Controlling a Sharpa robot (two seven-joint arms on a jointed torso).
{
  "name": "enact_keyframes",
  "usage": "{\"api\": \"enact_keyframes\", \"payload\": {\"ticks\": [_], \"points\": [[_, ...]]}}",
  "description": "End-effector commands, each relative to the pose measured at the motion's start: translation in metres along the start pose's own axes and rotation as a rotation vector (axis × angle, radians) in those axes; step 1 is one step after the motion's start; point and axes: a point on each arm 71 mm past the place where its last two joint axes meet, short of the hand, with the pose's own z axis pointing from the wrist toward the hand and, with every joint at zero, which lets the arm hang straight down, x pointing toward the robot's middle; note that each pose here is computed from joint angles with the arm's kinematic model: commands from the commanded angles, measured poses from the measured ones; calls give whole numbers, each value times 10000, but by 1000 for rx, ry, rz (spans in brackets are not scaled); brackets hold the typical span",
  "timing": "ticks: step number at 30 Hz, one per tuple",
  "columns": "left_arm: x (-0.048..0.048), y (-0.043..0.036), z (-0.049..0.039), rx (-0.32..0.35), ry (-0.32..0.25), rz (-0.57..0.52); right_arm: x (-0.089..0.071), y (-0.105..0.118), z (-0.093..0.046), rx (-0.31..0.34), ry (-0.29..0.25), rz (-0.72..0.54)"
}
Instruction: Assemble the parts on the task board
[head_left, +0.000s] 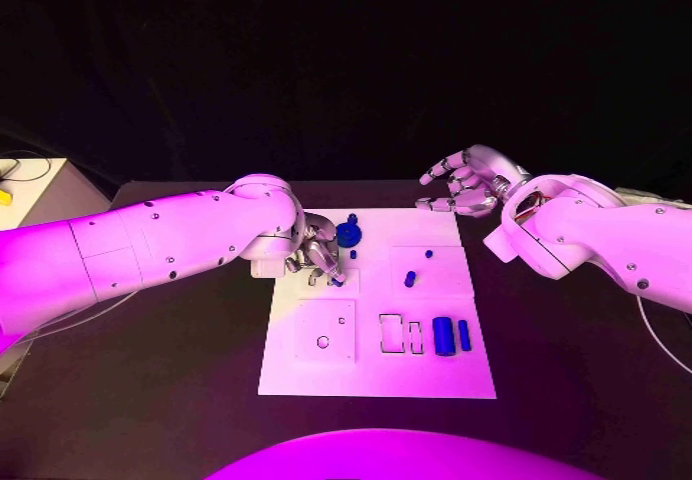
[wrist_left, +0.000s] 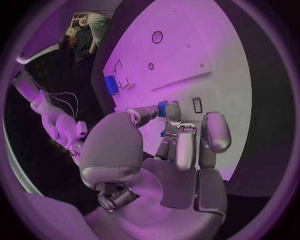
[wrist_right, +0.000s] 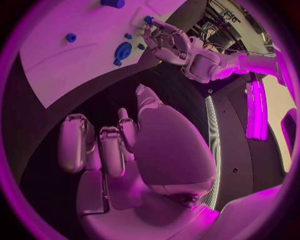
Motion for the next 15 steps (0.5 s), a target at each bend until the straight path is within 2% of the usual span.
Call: {"api": "enact_keyframes", "payload": {"ticks": [1, 9, 15], "points": [[-2, -19, -2, 21, -2, -43, 20, -2, -1, -4, 20, -7], [-34, 19, -29, 39, -52, -137, 18, -20, -6, 0, 22, -7], [-40, 81, -85, 46, -88, -200, 8, -39, -16, 4, 20, -7]]}}
